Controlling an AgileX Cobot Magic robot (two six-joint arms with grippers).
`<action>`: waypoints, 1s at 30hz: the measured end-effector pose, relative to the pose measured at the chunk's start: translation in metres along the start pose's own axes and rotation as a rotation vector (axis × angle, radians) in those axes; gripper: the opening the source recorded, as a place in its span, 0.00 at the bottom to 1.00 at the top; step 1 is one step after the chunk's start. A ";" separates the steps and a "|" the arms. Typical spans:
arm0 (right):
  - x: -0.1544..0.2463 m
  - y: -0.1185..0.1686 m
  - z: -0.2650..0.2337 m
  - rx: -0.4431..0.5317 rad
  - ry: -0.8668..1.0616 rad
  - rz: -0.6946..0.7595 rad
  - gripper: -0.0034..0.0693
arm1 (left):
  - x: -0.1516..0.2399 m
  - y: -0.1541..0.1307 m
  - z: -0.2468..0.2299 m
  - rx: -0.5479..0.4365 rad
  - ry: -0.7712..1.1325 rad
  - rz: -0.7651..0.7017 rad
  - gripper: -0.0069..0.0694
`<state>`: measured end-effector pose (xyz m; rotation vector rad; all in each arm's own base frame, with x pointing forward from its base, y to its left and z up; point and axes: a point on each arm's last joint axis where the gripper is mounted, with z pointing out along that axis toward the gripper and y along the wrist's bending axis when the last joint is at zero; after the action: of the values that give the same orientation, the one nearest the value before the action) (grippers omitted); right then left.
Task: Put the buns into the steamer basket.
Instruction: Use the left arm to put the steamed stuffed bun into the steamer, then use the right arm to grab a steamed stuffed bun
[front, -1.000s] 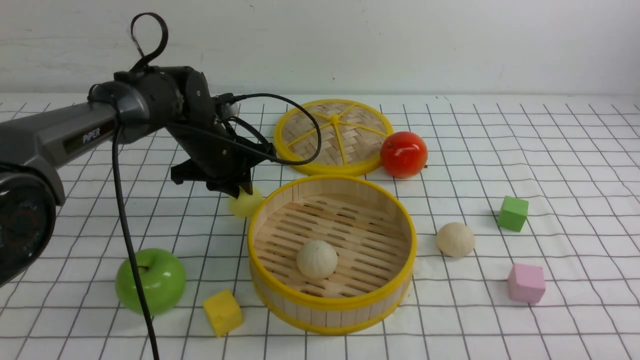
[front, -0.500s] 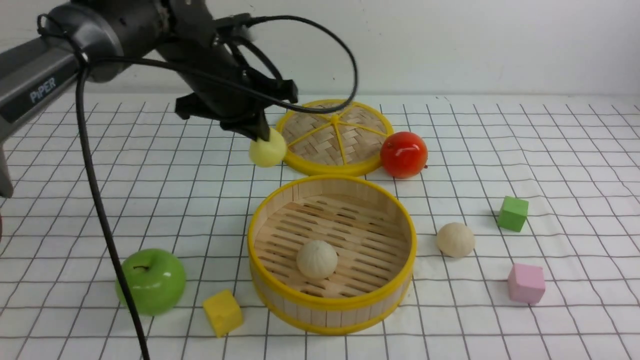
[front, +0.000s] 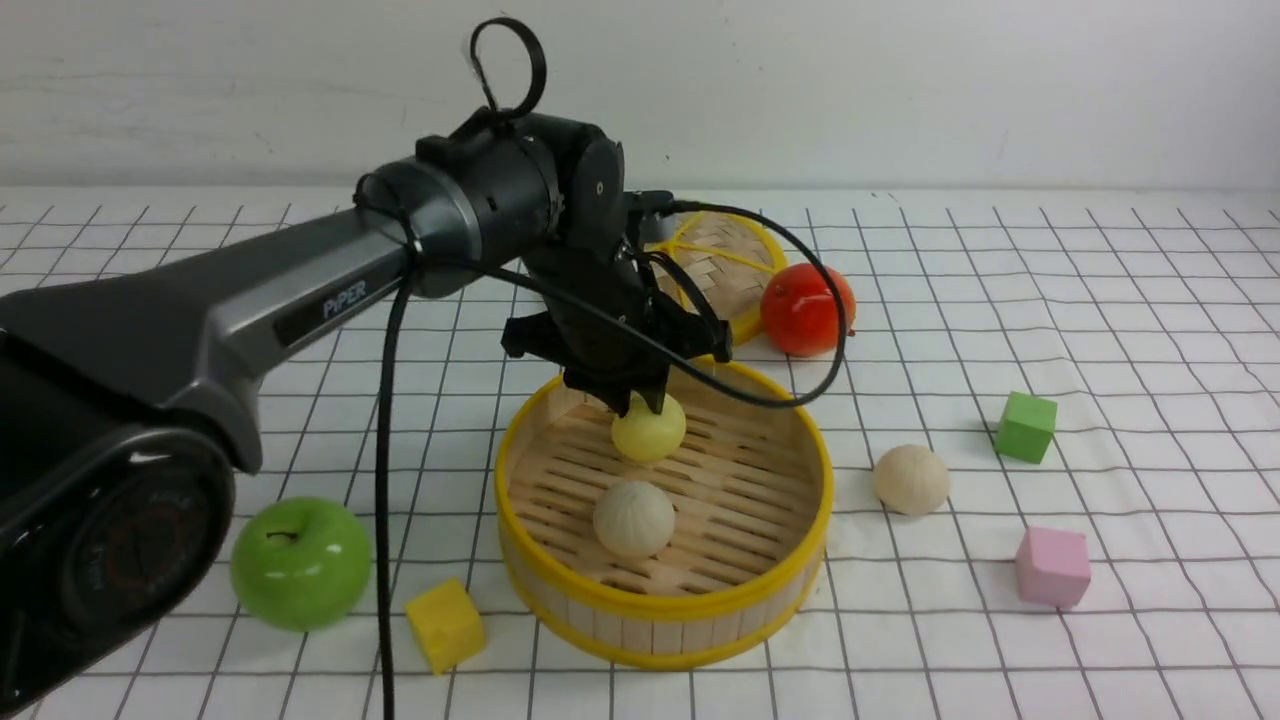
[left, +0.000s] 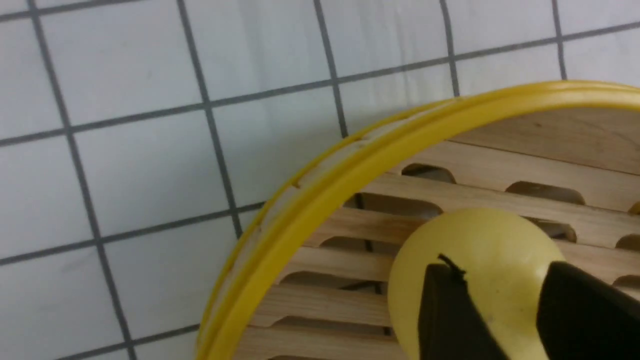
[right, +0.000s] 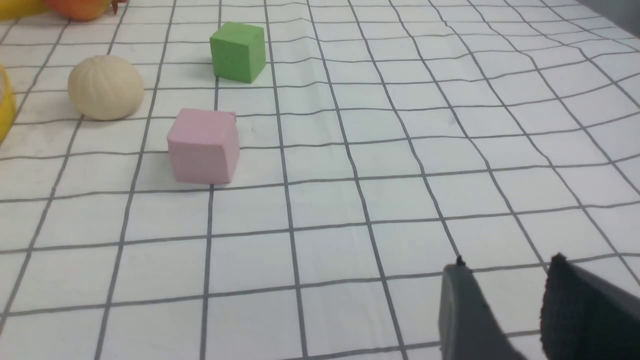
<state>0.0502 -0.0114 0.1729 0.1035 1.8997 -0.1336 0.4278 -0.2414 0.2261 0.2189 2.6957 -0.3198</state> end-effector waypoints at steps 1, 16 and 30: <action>0.000 0.000 0.000 0.000 0.000 0.000 0.38 | 0.000 0.000 -0.001 -0.001 -0.002 -0.001 0.45; 0.000 0.000 0.000 0.001 0.000 -0.002 0.38 | 0.037 0.012 -0.322 0.032 -0.493 0.134 0.63; 0.000 0.000 0.000 0.001 0.000 -0.002 0.38 | 0.274 0.096 -0.348 0.174 -0.695 -0.033 0.07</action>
<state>0.0502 -0.0115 0.1729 0.1021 1.8996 -0.1360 0.0669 -0.0315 0.4018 0.0880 1.9883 -0.5294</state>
